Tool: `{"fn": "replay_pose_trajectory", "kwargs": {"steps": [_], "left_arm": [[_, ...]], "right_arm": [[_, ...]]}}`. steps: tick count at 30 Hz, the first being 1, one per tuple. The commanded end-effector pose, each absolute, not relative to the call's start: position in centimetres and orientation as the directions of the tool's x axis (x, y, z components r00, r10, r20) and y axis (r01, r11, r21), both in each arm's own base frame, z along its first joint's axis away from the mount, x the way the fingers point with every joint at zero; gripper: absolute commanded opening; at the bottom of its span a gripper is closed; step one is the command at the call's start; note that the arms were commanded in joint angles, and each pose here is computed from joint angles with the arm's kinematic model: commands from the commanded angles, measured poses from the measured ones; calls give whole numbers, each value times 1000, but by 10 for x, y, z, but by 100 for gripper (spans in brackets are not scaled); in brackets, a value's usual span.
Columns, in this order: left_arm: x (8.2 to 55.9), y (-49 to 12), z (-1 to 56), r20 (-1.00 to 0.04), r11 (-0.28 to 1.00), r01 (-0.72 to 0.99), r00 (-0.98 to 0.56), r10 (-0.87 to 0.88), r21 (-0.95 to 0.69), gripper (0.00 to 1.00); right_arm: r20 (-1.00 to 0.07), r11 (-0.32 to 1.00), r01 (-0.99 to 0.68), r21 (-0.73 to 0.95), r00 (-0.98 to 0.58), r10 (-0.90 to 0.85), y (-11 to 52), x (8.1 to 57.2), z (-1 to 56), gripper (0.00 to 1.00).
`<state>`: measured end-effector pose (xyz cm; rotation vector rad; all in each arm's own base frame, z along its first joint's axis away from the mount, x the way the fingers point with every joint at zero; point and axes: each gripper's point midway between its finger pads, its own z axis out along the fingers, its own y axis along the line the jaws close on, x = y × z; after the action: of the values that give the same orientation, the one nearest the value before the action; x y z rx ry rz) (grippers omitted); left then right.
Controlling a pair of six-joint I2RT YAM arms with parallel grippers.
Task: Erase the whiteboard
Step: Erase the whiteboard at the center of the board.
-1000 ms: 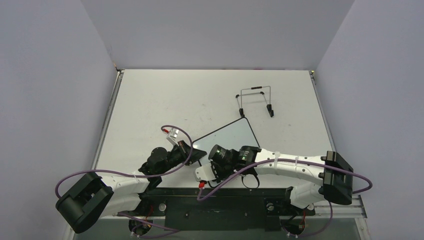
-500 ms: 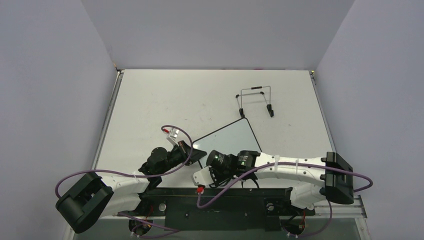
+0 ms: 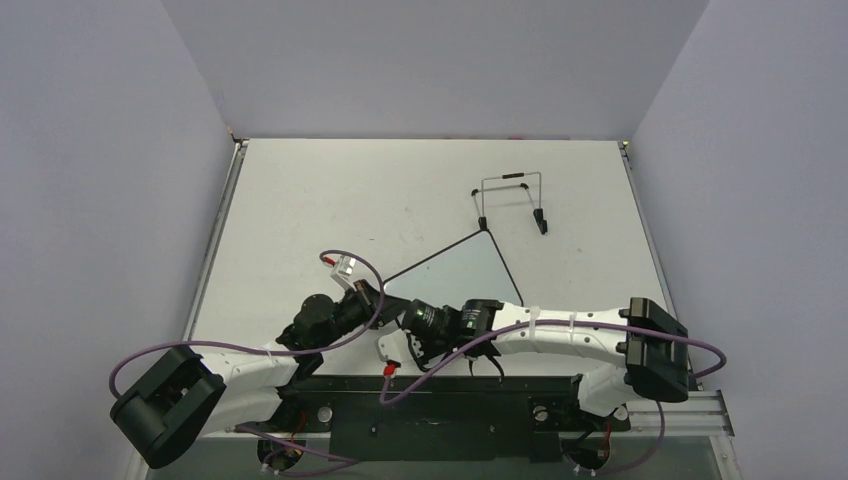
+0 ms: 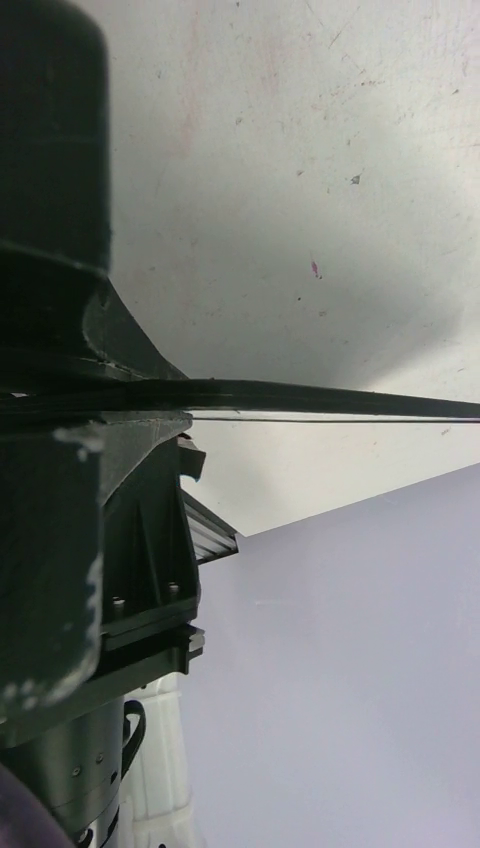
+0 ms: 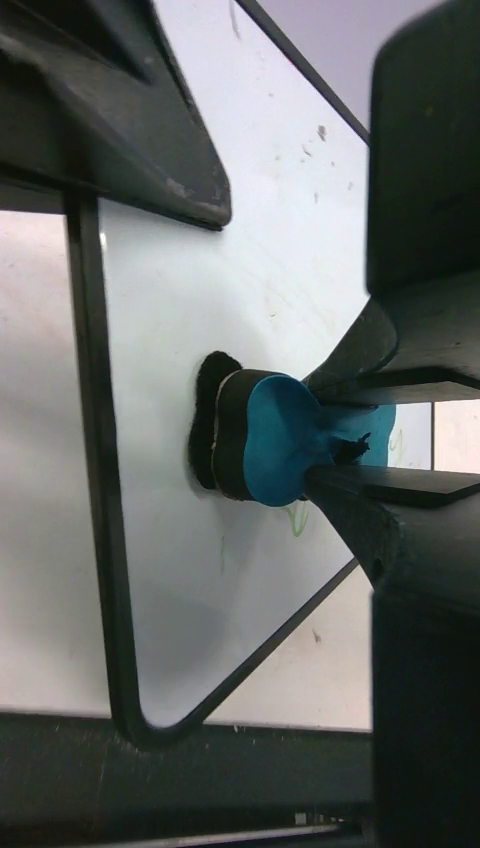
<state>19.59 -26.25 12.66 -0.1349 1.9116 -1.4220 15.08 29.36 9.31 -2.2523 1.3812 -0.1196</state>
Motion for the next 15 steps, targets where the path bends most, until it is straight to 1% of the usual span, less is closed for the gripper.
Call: {"fn": "replay_pose_trajectory", "kwargs": {"steps": [1, 2, 5, 8, 11, 15], "left_arm": [[193, -273, 181, -500, 237, 446, -690, -523, -863, 0], [193, -273, 181, -500, 237, 446, -691, -522, -863, 0], [192, -272, 181, -498, 233, 447, -690, -525, -864, 0], [192, -270, 180, -498, 236, 445, -685, -531, -864, 0], [191, -268, 181, -505, 243, 449, -679, -533, -860, 0], [191, -268, 180, -507, 246, 449, -680, -530, -859, 0]], "right_arm": [[-144, -348, -798, -491, 469, -872, 283, 160, 91, 0], [-128, -406, -790, -460, 511, -850, 280, 146, 82, 0], [-108, -523, -752, -402, 606, -788, 278, 115, 70, 0], [-103, -561, -737, -377, 636, -765, 280, 105, 69, 0], [-84, -526, -743, -414, 606, -791, 282, 118, 71, 0], [-112, -367, -788, -495, 476, -872, 281, 161, 89, 0]]}}
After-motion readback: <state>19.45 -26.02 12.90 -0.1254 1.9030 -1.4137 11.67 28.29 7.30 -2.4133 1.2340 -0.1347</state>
